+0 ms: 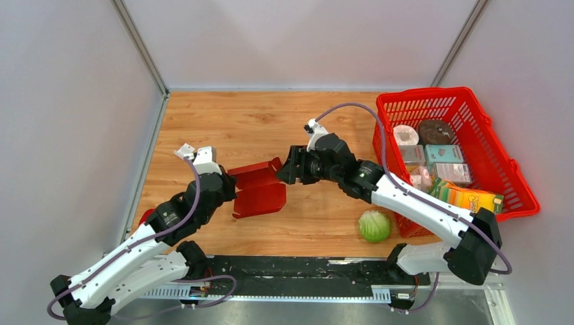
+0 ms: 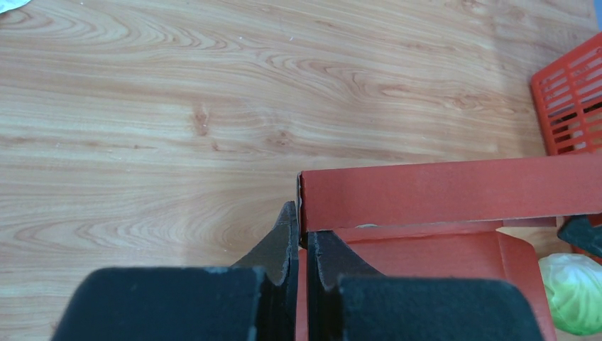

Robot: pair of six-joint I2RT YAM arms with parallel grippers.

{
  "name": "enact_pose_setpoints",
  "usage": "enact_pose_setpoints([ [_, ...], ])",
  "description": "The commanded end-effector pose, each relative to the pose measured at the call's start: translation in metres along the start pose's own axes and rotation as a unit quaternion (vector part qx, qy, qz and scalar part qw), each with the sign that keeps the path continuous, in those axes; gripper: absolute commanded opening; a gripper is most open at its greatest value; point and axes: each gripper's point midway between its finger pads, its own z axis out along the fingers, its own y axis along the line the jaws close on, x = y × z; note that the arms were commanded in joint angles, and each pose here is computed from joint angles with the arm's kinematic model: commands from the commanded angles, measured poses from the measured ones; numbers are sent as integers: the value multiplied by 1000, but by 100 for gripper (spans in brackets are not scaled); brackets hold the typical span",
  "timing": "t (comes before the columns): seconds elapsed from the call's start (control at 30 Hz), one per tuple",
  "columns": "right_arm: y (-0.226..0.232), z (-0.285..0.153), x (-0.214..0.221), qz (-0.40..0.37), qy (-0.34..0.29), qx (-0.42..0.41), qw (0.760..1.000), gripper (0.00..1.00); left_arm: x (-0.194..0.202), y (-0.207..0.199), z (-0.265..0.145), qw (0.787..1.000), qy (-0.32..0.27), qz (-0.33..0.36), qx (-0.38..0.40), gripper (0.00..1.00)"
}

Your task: Fold the paper box

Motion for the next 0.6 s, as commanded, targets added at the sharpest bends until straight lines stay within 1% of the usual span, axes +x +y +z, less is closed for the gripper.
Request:
enact_pose_setpoints([
  [0.0,7,-20,14,-14,15,-30,999,65,-7,-3,-3,1000,-13,-21,8,0],
  [0.03,9,-20,18,-8,18,-39,999,64,-7,-3,-3,1000,-14,-20,6,0],
  [0.07,18,-19,15,-11,6,-60,998,59,-7,-2,-3,1000,-14,-19,5,0],
  [0.13,17,-20,16,-11,-5,-61,998,54,-6,-1,-3,1000,-12,-18,4,0],
  [0.17,19,-20,10,-9,-19,-65,998,49,-6,-1,-3,1000,-12,-19,5,0],
  [0.23,17,-19,5,-5,-35,-59,998,45,-6,-1,-4,1000,-13,-21,5,0],
  [0.3,23,-18,-1,1,-49,-70,996,41,-6,0,-5,1000,-14,-23,5,0],
  [0.33,23,-16,-1,4,-50,-70,996,36,-6,0,-4,1000,-15,-22,4,0],
  [0.43,22,-12,-3,10,-62,-68,996,30,-8,0,-5,1000,-16,-23,3,0],
  [0.57,26,-10,-12,2,-81,-68,994,30,-6,-1,-3,1000,-13,-26,6,0],
])
